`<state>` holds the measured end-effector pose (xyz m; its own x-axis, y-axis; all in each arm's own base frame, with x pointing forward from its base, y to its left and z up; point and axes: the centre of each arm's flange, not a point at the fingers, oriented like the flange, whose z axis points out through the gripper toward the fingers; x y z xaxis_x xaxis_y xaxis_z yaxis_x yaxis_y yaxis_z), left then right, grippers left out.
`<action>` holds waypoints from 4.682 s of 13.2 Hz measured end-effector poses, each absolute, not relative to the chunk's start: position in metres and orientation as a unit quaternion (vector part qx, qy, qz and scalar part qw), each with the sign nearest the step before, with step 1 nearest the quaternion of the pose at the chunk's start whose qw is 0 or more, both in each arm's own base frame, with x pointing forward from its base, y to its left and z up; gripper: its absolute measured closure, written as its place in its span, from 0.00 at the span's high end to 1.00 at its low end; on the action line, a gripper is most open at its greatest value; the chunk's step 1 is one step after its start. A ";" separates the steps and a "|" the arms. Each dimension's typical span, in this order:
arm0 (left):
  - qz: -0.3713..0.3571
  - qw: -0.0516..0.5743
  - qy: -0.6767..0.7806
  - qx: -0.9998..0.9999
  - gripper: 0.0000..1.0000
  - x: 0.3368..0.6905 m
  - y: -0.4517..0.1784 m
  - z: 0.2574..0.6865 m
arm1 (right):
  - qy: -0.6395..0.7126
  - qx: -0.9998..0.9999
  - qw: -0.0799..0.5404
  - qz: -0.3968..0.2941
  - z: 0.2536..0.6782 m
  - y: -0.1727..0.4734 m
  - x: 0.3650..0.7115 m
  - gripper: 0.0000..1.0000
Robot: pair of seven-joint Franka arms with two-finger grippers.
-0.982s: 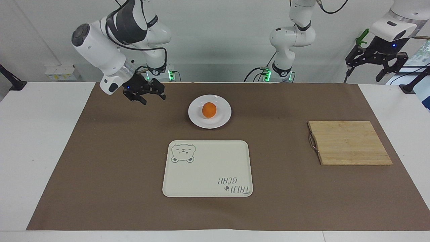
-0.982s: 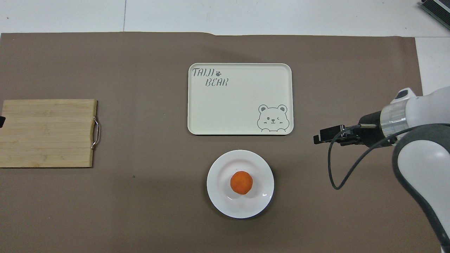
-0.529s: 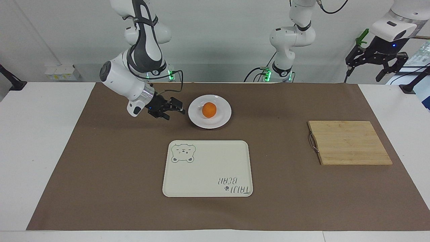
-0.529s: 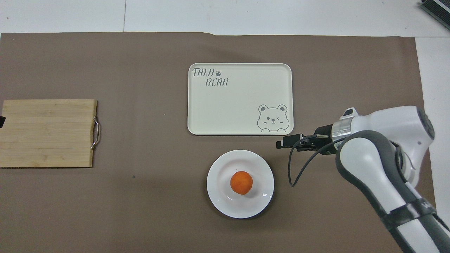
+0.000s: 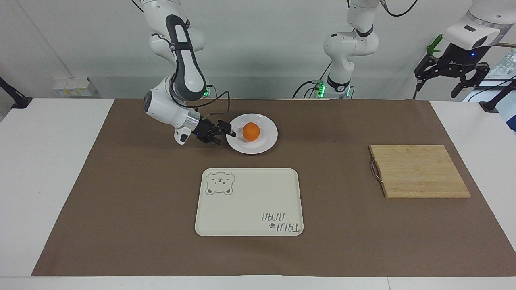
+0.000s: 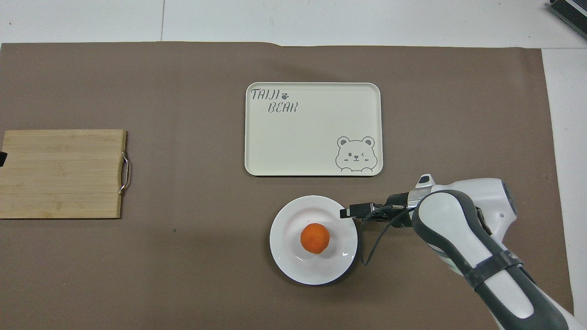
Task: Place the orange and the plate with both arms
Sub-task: 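Reach the right gripper to the plate rim nearest it, then close the right gripper on the plate rim, then lift and slide the plate with the right gripper onto the tray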
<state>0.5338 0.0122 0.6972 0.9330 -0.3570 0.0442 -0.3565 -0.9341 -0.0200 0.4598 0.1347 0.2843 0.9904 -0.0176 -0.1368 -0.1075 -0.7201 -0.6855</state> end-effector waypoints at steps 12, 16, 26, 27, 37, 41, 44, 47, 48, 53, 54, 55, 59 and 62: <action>-0.023 0.006 0.181 -0.983 1.00 0.534 0.012 0.697 | 0.053 -0.915 0.387 0.102 0.259 0.141 0.425 1.00; -0.023 0.006 0.181 -0.983 1.00 0.534 0.012 0.697 | 0.051 -0.912 0.391 0.112 0.259 0.142 0.416 1.00; -0.023 0.006 0.181 -0.983 1.00 0.534 0.012 0.697 | 0.053 -0.910 0.395 0.114 0.262 0.139 0.405 0.08; -0.023 0.006 0.181 -0.983 1.00 0.534 0.012 0.697 | 0.051 -0.910 0.395 0.112 0.263 0.139 0.405 0.08; -0.023 0.006 0.181 -0.983 1.00 0.534 0.012 0.697 | -0.014 -0.915 0.398 0.060 0.273 0.140 0.422 0.06; -0.023 0.006 0.181 -0.983 1.00 0.534 0.012 0.697 | -0.017 -0.915 0.401 0.050 0.282 0.142 0.432 0.05; -0.023 0.006 0.181 -0.983 1.00 0.534 0.012 0.697 | -0.018 -0.911 0.410 0.048 0.290 0.140 0.439 0.05; -0.023 0.006 0.181 -0.983 1.00 0.534 0.012 0.697 | -0.017 -0.904 0.425 0.048 0.299 0.133 0.447 0.05; -0.023 0.006 0.181 -0.983 1.00 0.534 0.012 0.697 | -0.016 -0.901 0.431 0.049 0.303 0.129 0.450 0.05; -0.023 0.006 0.181 -0.983 1.00 0.534 0.012 0.697 | -0.004 -0.879 0.475 0.048 0.328 0.097 0.469 0.05; -0.023 0.006 0.181 -0.983 1.00 0.534 0.012 0.697 | 0.005 -0.874 0.485 0.042 0.332 0.092 0.473 0.05; -0.023 0.006 0.181 -0.983 1.00 0.534 0.012 0.697 | 0.013 -0.869 0.493 0.034 0.336 0.090 0.477 0.05; -0.023 0.006 0.181 -0.983 1.00 0.534 0.012 0.697 | 0.063 -0.852 0.519 0.017 0.356 0.089 0.515 0.05; -0.023 0.006 0.181 -0.983 1.00 0.534 0.012 0.697 | 0.085 -0.847 0.525 0.005 0.357 0.086 0.566 0.05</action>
